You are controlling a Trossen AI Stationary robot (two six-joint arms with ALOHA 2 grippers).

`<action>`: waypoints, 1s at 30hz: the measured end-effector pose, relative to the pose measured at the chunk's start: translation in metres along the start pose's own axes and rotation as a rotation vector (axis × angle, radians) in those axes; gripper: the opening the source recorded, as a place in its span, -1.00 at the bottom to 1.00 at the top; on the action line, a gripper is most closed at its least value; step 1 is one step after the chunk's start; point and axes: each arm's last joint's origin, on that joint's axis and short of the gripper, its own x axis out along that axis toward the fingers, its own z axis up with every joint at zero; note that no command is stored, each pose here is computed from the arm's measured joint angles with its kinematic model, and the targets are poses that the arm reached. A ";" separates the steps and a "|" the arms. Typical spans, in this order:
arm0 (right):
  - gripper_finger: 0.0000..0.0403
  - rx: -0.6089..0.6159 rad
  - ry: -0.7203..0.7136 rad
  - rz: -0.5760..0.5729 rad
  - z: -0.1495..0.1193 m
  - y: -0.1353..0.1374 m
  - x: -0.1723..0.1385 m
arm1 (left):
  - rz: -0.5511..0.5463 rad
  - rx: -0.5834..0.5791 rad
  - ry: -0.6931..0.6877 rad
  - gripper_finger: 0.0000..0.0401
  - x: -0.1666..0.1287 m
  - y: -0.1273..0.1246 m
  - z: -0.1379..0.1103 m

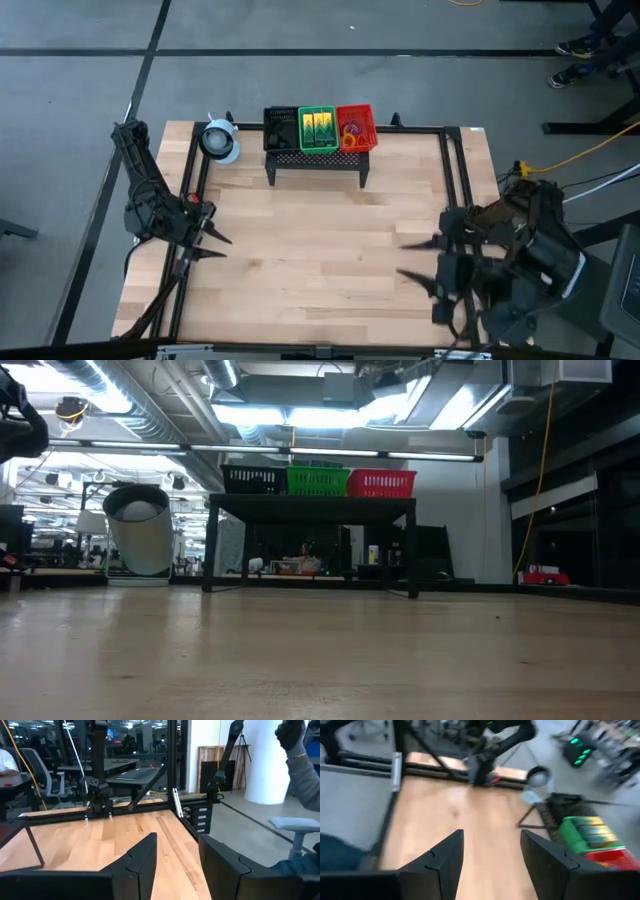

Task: Pick & Place Office Desk Supplies
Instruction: Return to Home Position

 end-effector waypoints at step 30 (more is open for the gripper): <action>-0.03 0.365 -0.403 -0.226 -0.209 0.025 0.041 | -0.570 0.020 -0.052 -0.29 -0.019 0.017 -0.039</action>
